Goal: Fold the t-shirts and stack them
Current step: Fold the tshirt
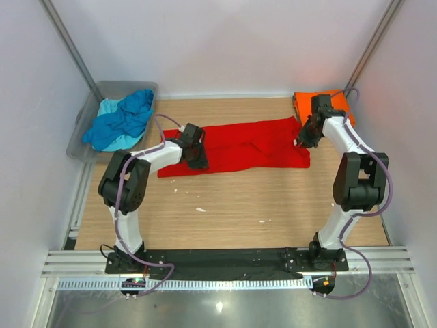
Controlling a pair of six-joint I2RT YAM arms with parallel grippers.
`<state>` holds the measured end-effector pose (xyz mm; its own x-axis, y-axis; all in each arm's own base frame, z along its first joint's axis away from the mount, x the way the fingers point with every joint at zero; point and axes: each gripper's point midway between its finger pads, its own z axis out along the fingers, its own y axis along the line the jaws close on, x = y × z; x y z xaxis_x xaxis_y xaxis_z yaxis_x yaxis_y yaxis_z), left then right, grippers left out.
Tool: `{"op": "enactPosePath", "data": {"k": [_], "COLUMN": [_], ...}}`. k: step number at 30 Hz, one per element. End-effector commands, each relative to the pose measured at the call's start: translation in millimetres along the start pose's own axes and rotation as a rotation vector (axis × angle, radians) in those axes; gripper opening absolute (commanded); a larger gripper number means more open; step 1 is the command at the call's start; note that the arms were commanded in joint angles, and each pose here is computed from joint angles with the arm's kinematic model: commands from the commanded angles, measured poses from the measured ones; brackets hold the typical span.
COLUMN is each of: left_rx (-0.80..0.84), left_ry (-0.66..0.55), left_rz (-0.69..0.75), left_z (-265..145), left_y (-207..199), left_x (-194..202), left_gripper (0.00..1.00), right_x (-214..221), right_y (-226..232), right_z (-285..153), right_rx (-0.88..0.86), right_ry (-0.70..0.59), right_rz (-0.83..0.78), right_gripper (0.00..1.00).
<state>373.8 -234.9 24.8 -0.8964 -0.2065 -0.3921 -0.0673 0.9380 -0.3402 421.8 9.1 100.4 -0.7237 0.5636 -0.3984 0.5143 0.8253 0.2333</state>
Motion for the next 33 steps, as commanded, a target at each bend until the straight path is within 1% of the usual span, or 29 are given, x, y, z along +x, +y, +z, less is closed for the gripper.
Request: {"op": "enactPosePath", "data": {"k": [1, 4, 5, 7, 10, 11, 12, 13, 14, 15, 16, 17, 18, 20, 21, 22, 23, 24, 25, 27, 28, 29, 30, 31, 33], "left_rx": [-0.188, -0.212, -0.212, -0.203, -0.218, -0.22, -0.232, -0.248, -0.236, -0.237, -0.249, -0.237, -0.233, -0.242, -0.222, -0.224, -0.217, -0.202, -0.185, -0.196, -0.183, -0.2, -0.219, -0.216, -0.215], "left_ry": [0.014, 0.005, 0.0, -0.026, -0.028, -0.032, -0.043, -0.037, -0.053, -0.066, -0.06, -0.077, -0.085, -0.092, -0.115, -0.128, -0.143, -0.169, -0.198, -0.244, -0.276, -0.303, -0.309, -0.347, -0.388], "left_rz": [-0.038, -0.066, -0.085, -0.102, -0.125, -0.128, -0.146, -0.154, -0.158, -0.18, -0.185, -0.185, -0.187, -0.201, -0.209, -0.215, -0.219, -0.219, -0.216, -0.178, -0.164, -0.118, -0.102, -0.095, -0.059], "left_z": [-3.9, -12.5, -15.2, -25.4, -35.8, -38.9, -41.5, -42.8, -48.9, -50.0, -51.5, -56.2, -59.2, -63.7, -70.7, -74.4, -79.0, -88.1, -95.6, -111.4, -121.1, -128.1, -134.7, -145.6, -158.1], "left_y": [46.4, 56.4, 57.4, 56.7, 65.7, 65.9, 69.2, 76.3, 73.0, 73.6, 78.6, 75.2, 74.9, 78.2, 75.1, 76.2, 74.7, 71.6, 66.1, 66.0, 58.5, 59.8, 61.9, 58.2, 55.4], "left_x": [22.1, 31.7, 33.8, 32.7, 47.8, 51.7, 54.9, 64.5, 66.0, 68.5, 77.3, 78.1, 79.3, 85.7, 81.5, 80.1, 76.7, 70.6, 61.1, 48.3, 35.2, 27.0, 24.2, 12.6, 0.8], "left_gripper": [0.29, 0.29, 0.29, 0.29, 0.29, 0.29, 0.29, 0.29, 0.3, 0.3, 0.3, 0.3, 0.31, 0.31, 0.31, 0.32, 0.32, 0.34, 0.36, 0.38, 0.39, 0.4, 0.41, 0.43, 0.44], "right_x": [-6.1, 1.6, 7.9, 19.0, 27.6, 27.1, 21.0, 21.0, 18.7, 19.9, 15.9, 19.4, 23.5, 28.2, 36.8, 38.7, 44.6, 48.8, 59.0, 69.1, 73.4, 77.3, 78.5, 76.0, 72.9], "right_y": [6.8, 2.0, 5.1, -0.2, -3.3, 0.0, 12.6, 17.5, 25.6, 29.0, 40.4, 49.1, 51.1, 64.0, 64.2, 66.6, 67.1, 70.2, 67.0, 75.1, 73.1, 72.3, 70.2, 68.7, 65.0], "right_z": [-32.6, -36.1, -37.5, -30.7, -25.2, -24.4, -22.4, -18.2, -16.8, -8.0, -10.7, -8.9, -6.5, -8.3, -5.9, -6.3, -5.1, -4.7, -0.2, 4.0, 7.0, 13.5, 16.6, 19.2, 26.5], "right_rx": [-0.059, -0.06, -0.089, -0.088, -0.101, -0.12, -0.18, -0.206, -0.236, -0.239, -0.253, -0.257, -0.24, -0.207, -0.17, -0.132, -0.118, -0.118, -0.111, -0.129, -0.121, -0.114, -0.103, -0.091, -0.062], "right_ry": [-0.065, -0.063, -0.044, -0.03, -0.032, -0.041, -0.068, -0.07, -0.075, -0.061, -0.07, -0.063, -0.049, -0.061, -0.039, -0.06, -0.055, -0.049, -0.037, -0.043, -0.037, -0.023, -0.02, -0.026, -0.038], "right_rz": [-0.009, -0.026, -0.028, -0.019, -0.007, -0.009, -0.014, -0.022, -0.027, -0.033, -0.049, -0.061, -0.062, -0.067, -0.035, -0.028, -0.011, 0.044, 0.055, 0.057, 0.049, 0.039, 0.029, 0.008, -0.02], "right_gripper": [0.2, 0.21, 0.21, 0.21, 0.21, 0.21, 0.22, 0.22, 0.22, 0.22, 0.22, 0.22, 0.22, 0.22, 0.22, 0.22, 0.24, 0.24, 0.24, 0.24, 0.24, 0.24, 0.24, 0.23, 0.23]}}
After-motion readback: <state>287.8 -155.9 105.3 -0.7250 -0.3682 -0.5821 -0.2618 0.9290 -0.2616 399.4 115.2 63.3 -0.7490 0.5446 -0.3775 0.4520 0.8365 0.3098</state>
